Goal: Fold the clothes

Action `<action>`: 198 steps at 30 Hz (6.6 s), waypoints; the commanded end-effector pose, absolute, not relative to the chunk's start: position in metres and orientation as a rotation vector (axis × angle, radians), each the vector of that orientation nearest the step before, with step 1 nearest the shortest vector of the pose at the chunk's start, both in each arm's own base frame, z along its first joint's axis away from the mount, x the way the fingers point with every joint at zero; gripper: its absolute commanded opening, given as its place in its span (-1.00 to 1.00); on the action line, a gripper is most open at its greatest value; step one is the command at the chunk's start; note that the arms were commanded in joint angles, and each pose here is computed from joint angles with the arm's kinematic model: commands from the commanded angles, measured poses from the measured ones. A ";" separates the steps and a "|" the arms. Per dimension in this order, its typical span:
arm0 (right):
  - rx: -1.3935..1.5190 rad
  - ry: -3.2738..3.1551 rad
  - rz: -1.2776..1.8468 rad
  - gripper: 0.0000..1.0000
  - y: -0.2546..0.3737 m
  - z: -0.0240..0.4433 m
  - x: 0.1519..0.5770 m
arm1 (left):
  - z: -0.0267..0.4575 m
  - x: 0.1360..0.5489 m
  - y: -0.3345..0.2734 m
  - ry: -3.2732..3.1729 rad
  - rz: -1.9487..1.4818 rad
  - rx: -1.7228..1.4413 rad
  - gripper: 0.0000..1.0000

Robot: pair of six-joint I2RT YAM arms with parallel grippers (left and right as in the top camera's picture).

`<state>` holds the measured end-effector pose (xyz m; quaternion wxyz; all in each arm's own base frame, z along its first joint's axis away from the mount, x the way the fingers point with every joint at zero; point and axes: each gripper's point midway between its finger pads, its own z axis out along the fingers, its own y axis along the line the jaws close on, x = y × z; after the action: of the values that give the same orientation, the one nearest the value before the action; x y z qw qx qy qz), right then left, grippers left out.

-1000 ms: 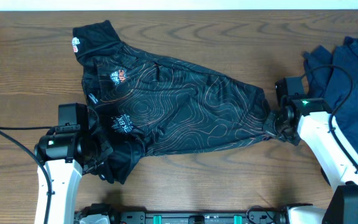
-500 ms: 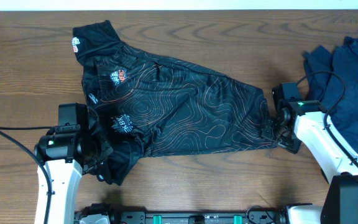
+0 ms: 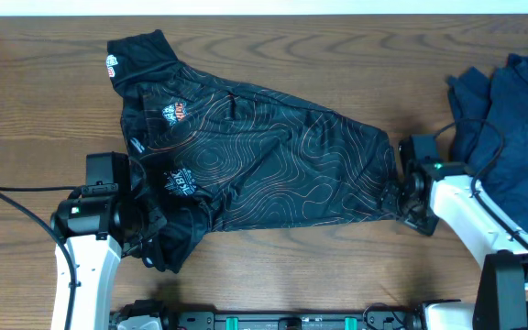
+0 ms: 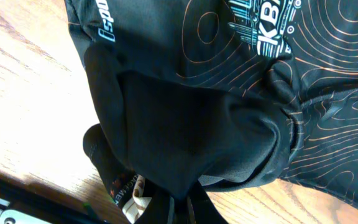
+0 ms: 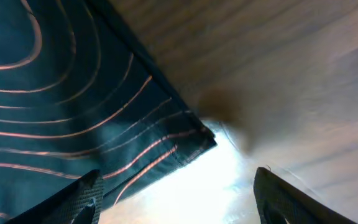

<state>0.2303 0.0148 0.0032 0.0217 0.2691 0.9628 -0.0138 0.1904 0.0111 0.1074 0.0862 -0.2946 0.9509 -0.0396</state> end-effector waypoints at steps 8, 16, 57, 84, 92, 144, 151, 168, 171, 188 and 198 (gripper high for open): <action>0.905 2.959 0.010 -0.21 0.017 -0.015 0.223 | 0.109 0.190 0.015 2.823 -0.096 -0.886 -0.88; 0.901 2.943 0.022 -0.98 0.018 -0.016 0.228 | 0.109 0.190 0.015 2.823 -0.096 -0.885 -0.88; 0.442 1.927 0.000 -0.98 -0.032 0.489 0.254 | 0.489 0.231 -0.009 1.912 -0.328 -0.282 -0.88; 0.354 1.935 0.023 -0.98 -0.023 0.399 0.548 | 0.439 0.539 -0.003 1.773 -0.255 -0.083 -0.88; 0.463 1.658 -0.060 -0.98 -0.079 0.531 0.487 | 0.594 0.490 0.004 1.405 -0.221 -0.035 -0.88; 0.793 2.974 -0.036 -0.98 -0.037 0.085 0.263 | 0.144 0.213 -0.012 2.872 -0.204 -0.629 -0.88; 0.713 2.678 0.027 -0.98 -0.045 0.100 0.337 | 0.141 0.299 -0.010 2.657 -0.249 -0.565 -0.87; 0.664 2.547 0.048 -0.96 -0.053 0.066 0.405 | 0.079 0.417 -0.029 2.505 -0.437 -0.468 -0.31; 0.650 2.487 0.058 -0.41 -0.055 0.075 0.418 | 0.084 0.422 -0.028 2.483 -0.418 -0.397 0.64; 0.792 2.814 -0.179 -0.04 -0.069 0.021 0.317 | 0.043 0.320 0.008 2.872 -0.272 -0.629 0.96; 0.781 2.755 -0.160 -0.03 -0.069 -0.008 0.315 | 0.020 0.315 0.022 2.862 -0.144 -0.642 0.96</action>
<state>0.3185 -0.0646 -0.0022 0.1359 0.2596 0.9549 -0.0482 0.3183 0.0111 0.0273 0.1039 -0.2184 0.9668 -0.0821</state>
